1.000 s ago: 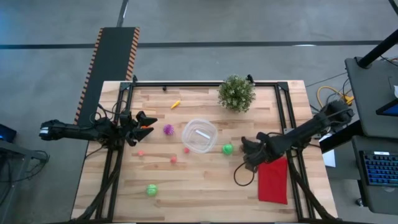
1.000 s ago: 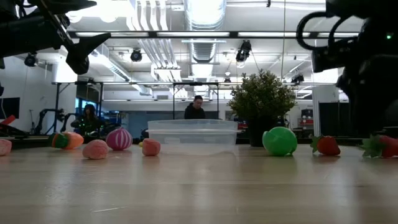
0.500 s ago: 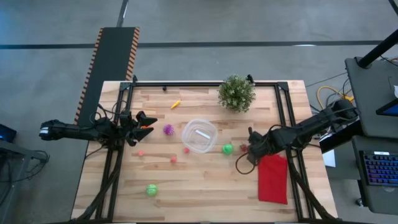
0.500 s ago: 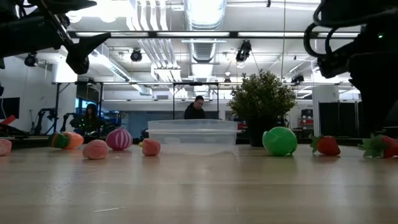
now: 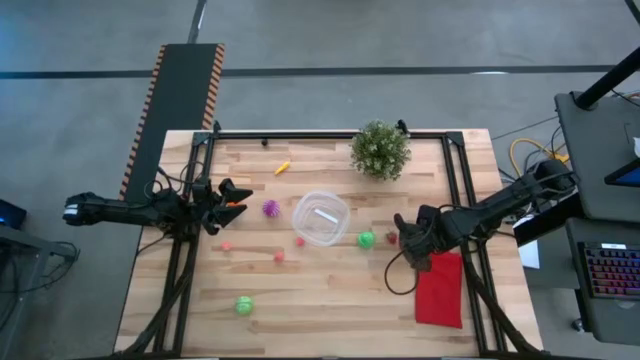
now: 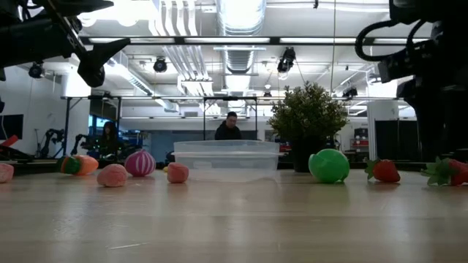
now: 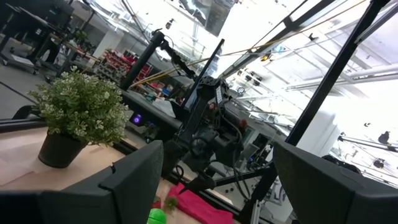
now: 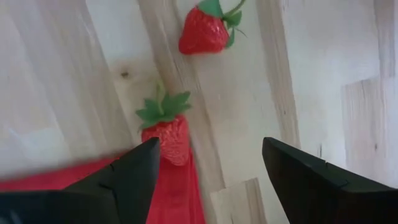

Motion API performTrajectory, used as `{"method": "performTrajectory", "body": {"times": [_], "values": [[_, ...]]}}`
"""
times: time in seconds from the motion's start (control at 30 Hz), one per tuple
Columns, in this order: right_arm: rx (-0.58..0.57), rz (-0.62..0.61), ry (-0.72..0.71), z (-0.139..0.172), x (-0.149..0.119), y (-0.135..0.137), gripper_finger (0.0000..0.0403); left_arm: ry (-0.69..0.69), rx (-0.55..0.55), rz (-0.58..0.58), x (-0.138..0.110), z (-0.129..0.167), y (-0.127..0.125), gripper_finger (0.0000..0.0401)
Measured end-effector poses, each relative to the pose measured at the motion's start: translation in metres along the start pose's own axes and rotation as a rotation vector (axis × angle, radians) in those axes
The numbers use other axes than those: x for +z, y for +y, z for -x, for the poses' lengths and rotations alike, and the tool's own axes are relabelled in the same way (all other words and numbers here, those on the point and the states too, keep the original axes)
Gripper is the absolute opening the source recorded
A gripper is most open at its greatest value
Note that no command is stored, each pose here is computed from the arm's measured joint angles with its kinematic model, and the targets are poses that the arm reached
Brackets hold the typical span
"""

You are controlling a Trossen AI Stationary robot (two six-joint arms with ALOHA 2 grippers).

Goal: Pick and placing Produce into tupperware
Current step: Put the right red strawberry into the transparent bin

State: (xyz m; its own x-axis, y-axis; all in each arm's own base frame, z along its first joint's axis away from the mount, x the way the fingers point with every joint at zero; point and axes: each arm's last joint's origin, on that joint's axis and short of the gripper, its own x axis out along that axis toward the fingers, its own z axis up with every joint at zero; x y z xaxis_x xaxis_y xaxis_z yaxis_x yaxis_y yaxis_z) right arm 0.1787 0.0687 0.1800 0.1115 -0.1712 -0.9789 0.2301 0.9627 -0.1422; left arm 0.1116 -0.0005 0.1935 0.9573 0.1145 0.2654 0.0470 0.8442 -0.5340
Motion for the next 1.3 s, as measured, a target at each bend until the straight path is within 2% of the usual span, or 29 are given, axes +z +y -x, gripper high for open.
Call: {"method": "performTrajectory", "body": {"times": [0.33, 0.53, 0.8, 1.03, 1.3], "values": [[0.008, 0.095, -0.002, -0.002, -0.001, 0.000, 0.0277, 0.002, 0.001, 0.000, 0.000, 0.000, 0.000, 0.0290], [0.058, 0.092, -0.001, -0.007, 0.002, 0.010, 0.0278, 0.001, 0.001, 0.000, 0.000, 0.000, 0.000, 0.0290], [0.019, 0.070, 0.037, -0.017, 0.002, 0.014, 0.0269, 0.001, 0.001, 0.000, 0.000, 0.000, 0.000, 0.0290], [0.033, 0.066, 0.052, -0.025, 0.003, 0.017, 0.0266, 0.000, 0.000, 0.000, 0.000, 0.000, 0.000, 0.0290], [0.037, 0.054, 0.048, -0.025, 0.003, 0.018, 0.0242, 0.000, 0.000, 0.000, 0.000, 0.000, 0.000, 0.0290]]}}
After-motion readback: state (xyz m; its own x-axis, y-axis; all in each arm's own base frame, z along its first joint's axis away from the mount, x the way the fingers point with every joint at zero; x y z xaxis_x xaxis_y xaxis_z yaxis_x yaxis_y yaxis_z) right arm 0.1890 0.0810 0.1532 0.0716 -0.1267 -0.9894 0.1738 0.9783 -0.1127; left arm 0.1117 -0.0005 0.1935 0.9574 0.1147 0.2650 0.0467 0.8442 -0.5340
